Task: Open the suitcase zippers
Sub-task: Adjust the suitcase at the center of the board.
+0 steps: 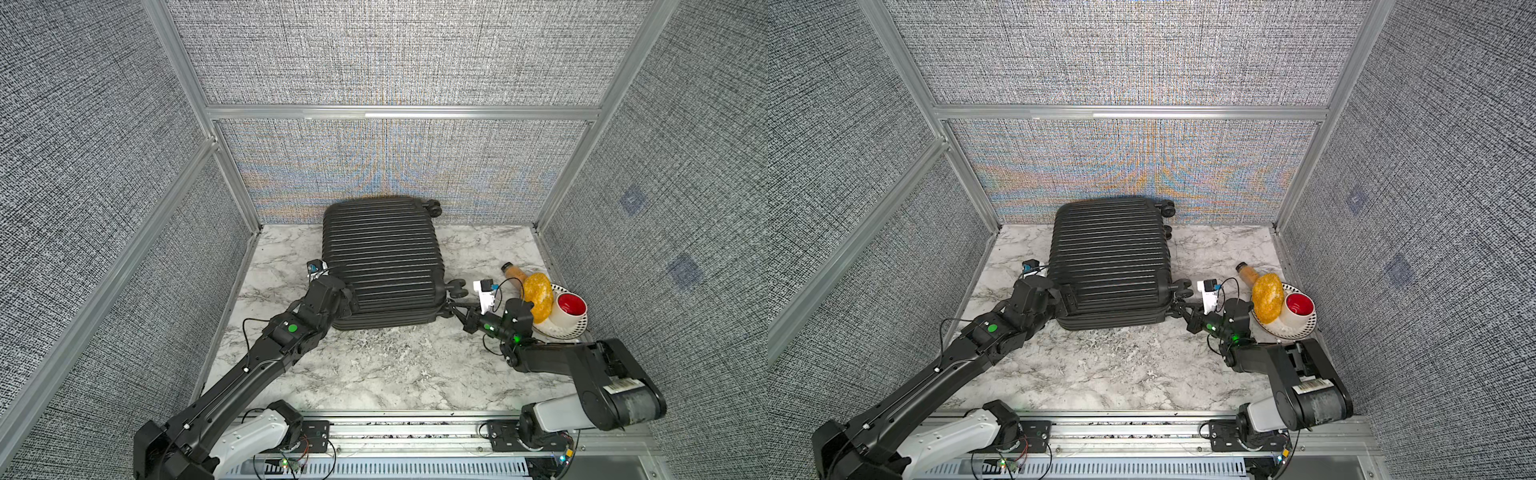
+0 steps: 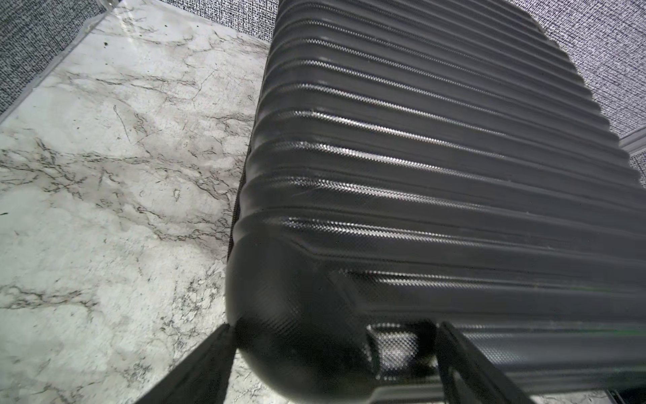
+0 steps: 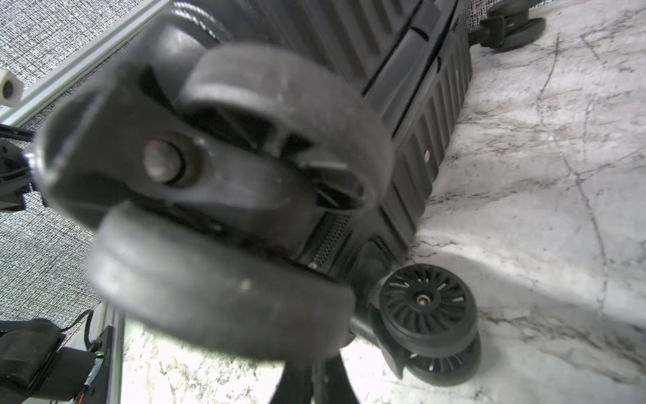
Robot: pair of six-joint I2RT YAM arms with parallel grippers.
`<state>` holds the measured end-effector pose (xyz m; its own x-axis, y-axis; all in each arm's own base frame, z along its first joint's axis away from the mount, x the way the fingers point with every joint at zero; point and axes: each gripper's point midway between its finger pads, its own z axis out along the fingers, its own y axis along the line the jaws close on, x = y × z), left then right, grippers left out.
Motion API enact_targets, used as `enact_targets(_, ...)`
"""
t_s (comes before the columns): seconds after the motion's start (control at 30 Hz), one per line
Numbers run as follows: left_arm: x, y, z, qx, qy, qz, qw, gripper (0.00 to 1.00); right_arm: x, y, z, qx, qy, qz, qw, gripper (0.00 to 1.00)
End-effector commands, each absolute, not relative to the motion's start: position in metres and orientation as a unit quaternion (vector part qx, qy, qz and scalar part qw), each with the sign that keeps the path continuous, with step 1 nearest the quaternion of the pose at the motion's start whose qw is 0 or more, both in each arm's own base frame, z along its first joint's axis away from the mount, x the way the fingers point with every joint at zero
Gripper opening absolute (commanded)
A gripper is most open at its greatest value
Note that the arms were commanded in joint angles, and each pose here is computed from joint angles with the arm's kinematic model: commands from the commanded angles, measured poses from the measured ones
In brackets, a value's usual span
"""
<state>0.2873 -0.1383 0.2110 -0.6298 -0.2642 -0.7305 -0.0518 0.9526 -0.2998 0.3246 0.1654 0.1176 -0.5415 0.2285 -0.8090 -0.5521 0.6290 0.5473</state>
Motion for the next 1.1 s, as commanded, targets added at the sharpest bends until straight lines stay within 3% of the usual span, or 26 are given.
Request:
enact_targets(0.0,0.272,-0.125,0.182,-0.072,0.922,-0.081,0.372,0.90,0.339,0.159,0.116,-0.090,0.774,0.410,0.474,0.00)
enact_targets(0.2,0.275,-0.120,0.185,-0.079,0.920,-0.079,0.375,0.90,0.347,0.180,0.126,-0.141,0.749,0.456,0.459,0.00)
enact_targets(0.37,0.286,-0.142,0.238,-0.007,0.902,-0.116,0.417,0.90,0.329,0.198,0.123,-0.155,0.746,0.461,0.455,0.00)
enact_targets(0.47,0.297,-0.182,0.259,0.062,0.900,-0.152,0.403,0.85,0.311,0.210,0.125,-0.156,0.735,0.480,0.452,0.00)
enact_targets(0.63,0.293,-0.305,0.274,0.289,0.861,-0.208,0.364,0.73,0.285,0.223,0.121,-0.164,0.730,0.495,0.441,0.00)
enact_targets(0.73,0.285,-0.361,0.273,0.412,0.815,-0.238,0.331,0.73,0.279,0.223,0.122,-0.163,0.727,0.502,0.439,0.00)
enact_targets(0.83,0.281,-0.396,0.275,0.489,0.770,-0.277,0.303,0.80,0.278,0.223,0.120,-0.164,0.731,0.499,0.437,0.00)
enact_targets(1.07,0.262,-0.433,0.241,0.580,0.722,-0.326,0.189,0.73,0.279,0.218,0.119,-0.158,0.739,0.482,0.443,0.00)
